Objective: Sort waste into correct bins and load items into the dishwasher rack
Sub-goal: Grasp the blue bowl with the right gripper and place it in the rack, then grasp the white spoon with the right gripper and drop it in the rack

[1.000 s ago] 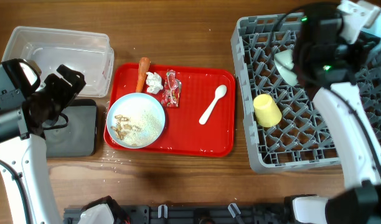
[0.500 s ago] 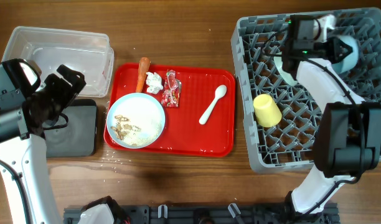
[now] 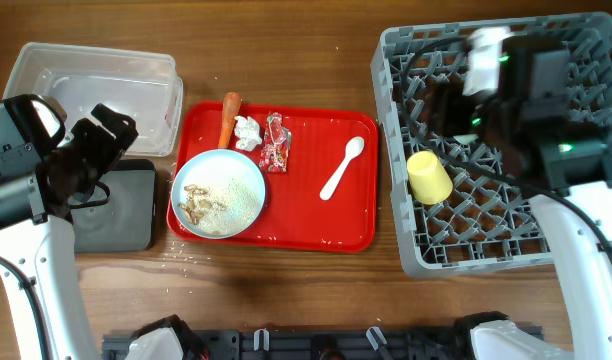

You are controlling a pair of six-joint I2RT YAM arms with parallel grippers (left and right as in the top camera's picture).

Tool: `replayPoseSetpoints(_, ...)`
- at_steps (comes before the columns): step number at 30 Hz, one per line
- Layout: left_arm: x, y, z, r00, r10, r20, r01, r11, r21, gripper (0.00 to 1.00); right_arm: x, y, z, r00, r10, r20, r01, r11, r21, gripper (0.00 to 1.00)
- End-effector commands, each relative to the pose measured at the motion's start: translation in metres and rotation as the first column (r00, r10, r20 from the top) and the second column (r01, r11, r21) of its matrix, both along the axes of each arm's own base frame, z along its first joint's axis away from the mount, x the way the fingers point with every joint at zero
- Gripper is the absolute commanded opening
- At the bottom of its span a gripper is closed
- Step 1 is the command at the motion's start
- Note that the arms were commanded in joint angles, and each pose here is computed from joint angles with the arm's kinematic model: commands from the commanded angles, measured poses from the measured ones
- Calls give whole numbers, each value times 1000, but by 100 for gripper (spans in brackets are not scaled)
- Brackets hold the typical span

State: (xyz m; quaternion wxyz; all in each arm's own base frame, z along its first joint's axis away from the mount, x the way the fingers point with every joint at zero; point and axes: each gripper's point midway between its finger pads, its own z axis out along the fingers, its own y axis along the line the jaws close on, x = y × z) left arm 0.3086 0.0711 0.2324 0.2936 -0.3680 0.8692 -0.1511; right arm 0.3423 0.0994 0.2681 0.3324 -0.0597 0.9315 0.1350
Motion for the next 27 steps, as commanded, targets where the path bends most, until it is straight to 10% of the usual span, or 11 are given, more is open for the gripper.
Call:
replayPoseSetpoints(1,0,3,9,1000,12,26,-12,1000,10,100,-37,71,-64,954,78,-290,-40,990,132,66)
replayPoseSetpoints(6,0,3,9,1000,12,26,-12,1000,10,100,-21,99,-159,852,-257,-457,278,960,-21,66)
replayPoseSetpoints(16,0,3,9,1000,12,26,-12,1000,10,100,-45,140,-279,635,-289,-717,323,942,-94,51)
replayPoseSetpoints(19,0,3,9,1000,12,26,-12,1000,10,100,-55,135,-295,602,-314,-734,309,939,-149,26)
replayPoseSetpoints(27,0,3,9,1000,12,26,-12,1000,10,100,-41,112,-242,753,-288,-592,227,958,-178,9)
